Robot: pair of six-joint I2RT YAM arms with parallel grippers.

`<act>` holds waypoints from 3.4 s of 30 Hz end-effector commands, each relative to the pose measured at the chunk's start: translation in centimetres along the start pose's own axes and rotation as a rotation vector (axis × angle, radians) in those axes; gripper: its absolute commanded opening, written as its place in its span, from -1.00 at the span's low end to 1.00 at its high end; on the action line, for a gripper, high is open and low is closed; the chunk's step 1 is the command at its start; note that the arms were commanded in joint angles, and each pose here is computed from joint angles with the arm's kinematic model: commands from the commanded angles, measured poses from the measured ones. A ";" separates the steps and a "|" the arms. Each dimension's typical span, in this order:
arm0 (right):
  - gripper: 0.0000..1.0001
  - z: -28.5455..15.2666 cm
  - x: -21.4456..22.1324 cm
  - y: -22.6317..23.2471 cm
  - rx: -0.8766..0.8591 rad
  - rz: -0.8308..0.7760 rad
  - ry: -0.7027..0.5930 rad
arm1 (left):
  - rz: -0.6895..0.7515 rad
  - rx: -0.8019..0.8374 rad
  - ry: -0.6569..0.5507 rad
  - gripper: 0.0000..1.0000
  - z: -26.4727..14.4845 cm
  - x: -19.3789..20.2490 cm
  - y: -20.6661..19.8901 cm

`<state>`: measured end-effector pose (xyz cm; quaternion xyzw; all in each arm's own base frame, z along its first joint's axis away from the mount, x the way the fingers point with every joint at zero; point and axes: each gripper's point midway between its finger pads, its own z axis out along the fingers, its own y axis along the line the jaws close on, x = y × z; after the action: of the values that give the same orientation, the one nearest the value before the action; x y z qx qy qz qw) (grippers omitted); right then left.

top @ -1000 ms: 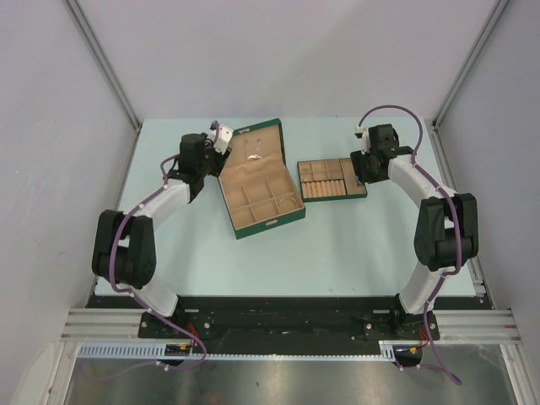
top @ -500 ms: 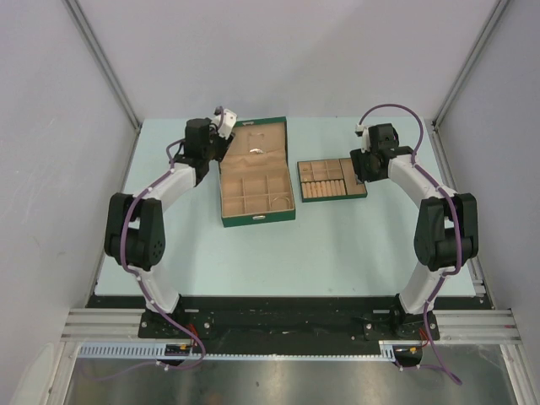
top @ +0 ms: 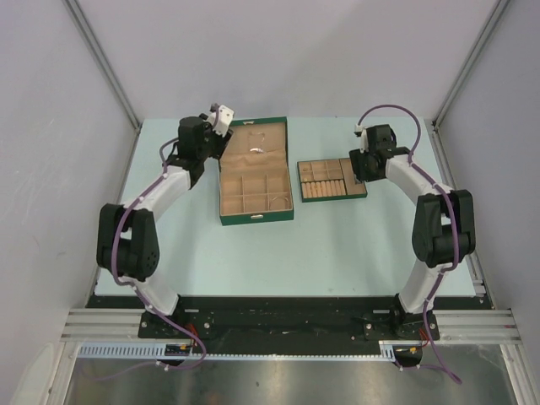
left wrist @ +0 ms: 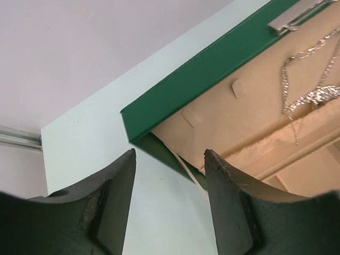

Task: Organize the mixed jewelry

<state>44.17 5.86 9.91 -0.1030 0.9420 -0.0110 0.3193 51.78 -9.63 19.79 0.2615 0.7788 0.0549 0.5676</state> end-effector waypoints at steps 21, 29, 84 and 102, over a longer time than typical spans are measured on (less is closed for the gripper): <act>0.16 7.6 -2.6 -1.8 0.050 -0.018 0.036 | -0.036 0.058 -0.166 0.52 -10.7 -2.3 -1.4; 0.13 8.3 -1.7 -2.2 0.043 -0.005 0.061 | -0.040 0.075 -0.158 0.54 -12.0 -1.0 -2.2; -1.00 -3.9 -3.7 -2.2 -0.114 0.181 -0.040 | -0.070 0.017 -0.097 0.57 -14.3 3.8 -2.4; -1.00 -6.7 -5.8 7.3 -0.229 0.035 -0.098 | -0.149 -0.036 0.139 0.57 -7.8 11.8 0.0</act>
<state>43.23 11.23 14.91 -0.1122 0.9388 0.0843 0.3146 39.72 -3.24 10.35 0.2219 0.8430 0.0385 0.4886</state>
